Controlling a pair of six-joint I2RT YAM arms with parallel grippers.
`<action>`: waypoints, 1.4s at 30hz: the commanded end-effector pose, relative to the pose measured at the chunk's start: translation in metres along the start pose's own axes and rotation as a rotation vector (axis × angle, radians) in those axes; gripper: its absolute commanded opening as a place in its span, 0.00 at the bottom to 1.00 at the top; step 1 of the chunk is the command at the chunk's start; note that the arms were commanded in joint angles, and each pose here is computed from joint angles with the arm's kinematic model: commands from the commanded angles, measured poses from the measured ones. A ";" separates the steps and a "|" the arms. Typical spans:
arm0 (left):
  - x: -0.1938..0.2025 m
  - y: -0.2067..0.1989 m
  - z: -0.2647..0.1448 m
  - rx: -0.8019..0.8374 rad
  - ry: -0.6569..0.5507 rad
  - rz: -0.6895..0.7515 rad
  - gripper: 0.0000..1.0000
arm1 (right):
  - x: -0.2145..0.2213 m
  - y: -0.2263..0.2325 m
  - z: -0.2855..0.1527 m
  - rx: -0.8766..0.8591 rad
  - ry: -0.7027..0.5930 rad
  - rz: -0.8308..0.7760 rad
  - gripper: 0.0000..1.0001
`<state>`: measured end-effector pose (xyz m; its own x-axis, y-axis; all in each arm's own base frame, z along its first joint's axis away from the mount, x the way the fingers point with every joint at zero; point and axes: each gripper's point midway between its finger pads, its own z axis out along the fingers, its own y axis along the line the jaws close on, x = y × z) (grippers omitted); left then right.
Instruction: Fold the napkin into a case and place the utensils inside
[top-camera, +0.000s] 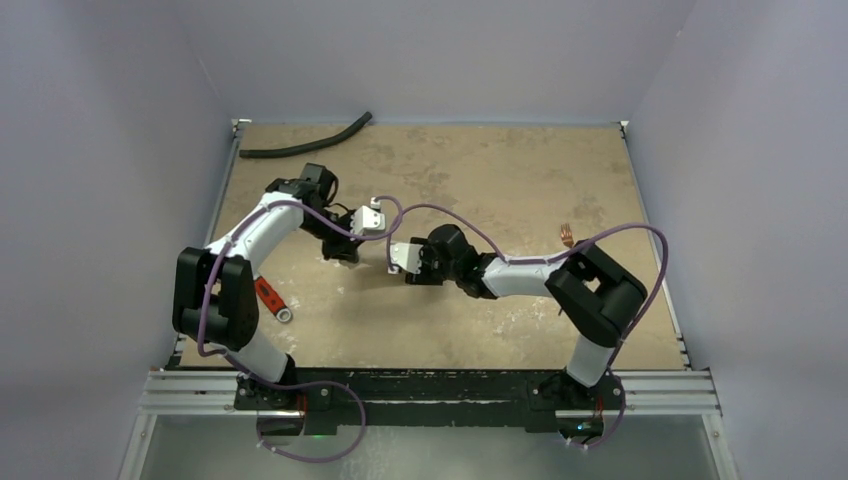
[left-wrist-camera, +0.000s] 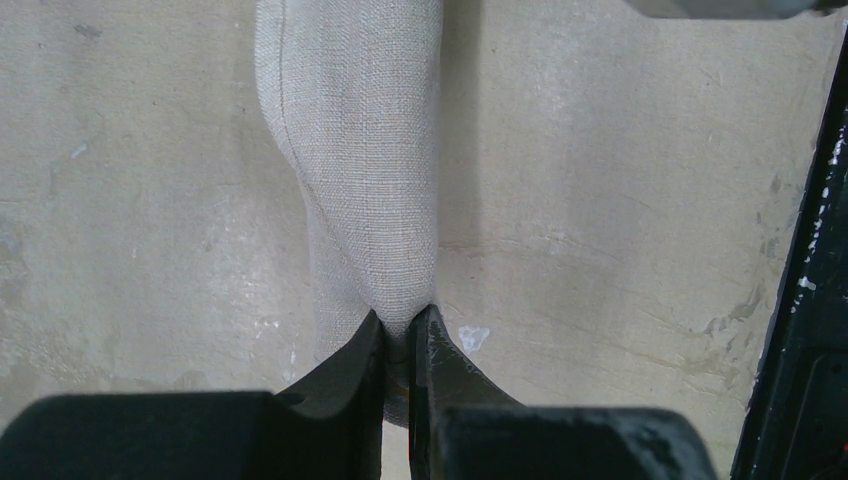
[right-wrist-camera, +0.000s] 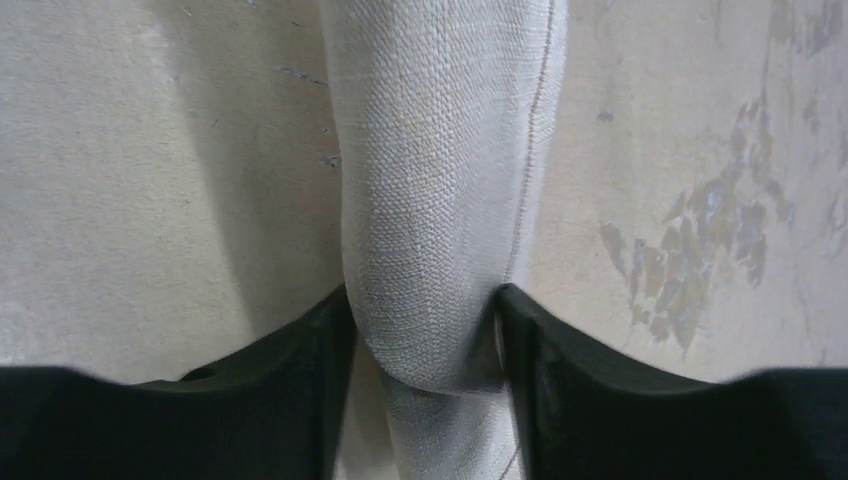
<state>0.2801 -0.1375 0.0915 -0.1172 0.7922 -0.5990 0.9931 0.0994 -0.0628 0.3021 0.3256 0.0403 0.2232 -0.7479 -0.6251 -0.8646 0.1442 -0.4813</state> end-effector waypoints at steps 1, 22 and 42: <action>-0.018 0.007 -0.012 -0.004 -0.065 0.041 0.00 | -0.020 -0.024 -0.001 0.074 -0.043 -0.005 0.47; 0.014 -0.072 -0.016 0.380 0.031 -0.072 0.00 | -0.021 0.142 -0.087 -0.911 0.174 0.425 0.06; 0.080 -0.050 0.050 0.631 0.184 -0.233 0.00 | 0.004 0.074 -0.049 -0.696 0.188 0.443 0.99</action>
<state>0.2092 -0.1151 0.0249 -0.3308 0.8674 -0.3718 0.7323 -0.0126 -0.6809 0.1819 0.3195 0.0341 -0.2398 -0.8099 -0.5353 -0.8992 -0.0226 0.4370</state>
